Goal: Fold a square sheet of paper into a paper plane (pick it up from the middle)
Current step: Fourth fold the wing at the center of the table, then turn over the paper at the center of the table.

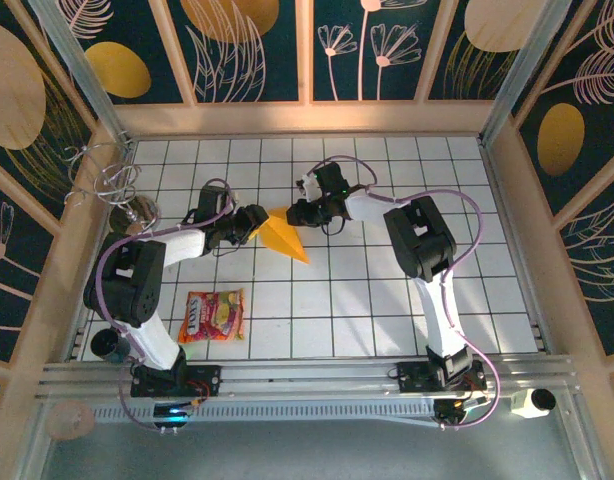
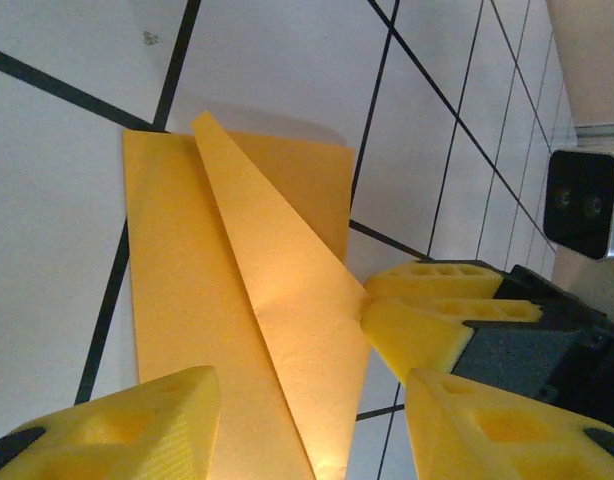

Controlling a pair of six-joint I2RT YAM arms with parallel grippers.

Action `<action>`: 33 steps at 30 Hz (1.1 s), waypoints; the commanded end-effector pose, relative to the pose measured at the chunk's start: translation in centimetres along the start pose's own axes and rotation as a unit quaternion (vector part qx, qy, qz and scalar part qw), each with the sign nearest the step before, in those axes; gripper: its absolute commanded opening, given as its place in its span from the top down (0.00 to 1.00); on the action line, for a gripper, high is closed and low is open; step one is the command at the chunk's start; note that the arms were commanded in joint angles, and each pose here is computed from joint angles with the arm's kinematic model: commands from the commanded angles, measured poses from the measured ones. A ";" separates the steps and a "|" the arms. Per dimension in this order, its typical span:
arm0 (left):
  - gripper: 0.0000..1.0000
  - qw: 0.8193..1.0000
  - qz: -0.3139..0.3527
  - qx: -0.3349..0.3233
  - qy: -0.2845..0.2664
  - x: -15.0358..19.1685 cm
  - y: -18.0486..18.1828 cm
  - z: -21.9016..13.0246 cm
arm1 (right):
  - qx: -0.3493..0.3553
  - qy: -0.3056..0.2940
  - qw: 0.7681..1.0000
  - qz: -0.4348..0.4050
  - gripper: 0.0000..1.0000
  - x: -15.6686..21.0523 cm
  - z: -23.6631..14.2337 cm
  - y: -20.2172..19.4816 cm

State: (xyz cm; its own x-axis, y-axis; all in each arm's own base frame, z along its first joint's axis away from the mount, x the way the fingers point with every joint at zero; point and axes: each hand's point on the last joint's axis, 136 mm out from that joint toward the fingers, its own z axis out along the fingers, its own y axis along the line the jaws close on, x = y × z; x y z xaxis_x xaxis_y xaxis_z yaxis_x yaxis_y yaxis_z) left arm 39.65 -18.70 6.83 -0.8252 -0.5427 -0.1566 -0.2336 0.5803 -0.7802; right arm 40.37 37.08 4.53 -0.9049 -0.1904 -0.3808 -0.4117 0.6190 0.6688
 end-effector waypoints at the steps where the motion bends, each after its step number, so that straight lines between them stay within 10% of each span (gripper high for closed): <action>1: 0.48 1.000 0.001 0.019 0.003 0.1 -0.9 -0.1 | -0.025 0.013 1.000 -0.012 0.78 0.2 0.5 0.4; 12: 0.49 0.997 0.023 0.065 -0.018 -0.9 -4.6 -2.1 | -0.059 -0.048 0.997 -0.031 1.00 -2.5 -2.1 3.7; 33: 0.30 0.954 0.086 0.285 -0.010 1.1 -14.9 -6.8 | -0.265 -0.188 0.945 0.042 1.00 -7.1 -14.6 12.5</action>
State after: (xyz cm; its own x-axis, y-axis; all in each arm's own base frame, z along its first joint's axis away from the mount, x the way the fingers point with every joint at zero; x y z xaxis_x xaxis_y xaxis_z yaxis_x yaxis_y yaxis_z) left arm 39.11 -22.71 20.53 -0.8085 -0.5092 -0.2949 0.1440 0.3147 -0.9382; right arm 41.17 34.77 22.11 -0.8687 0.1833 -0.4602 -0.4148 0.2385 0.8781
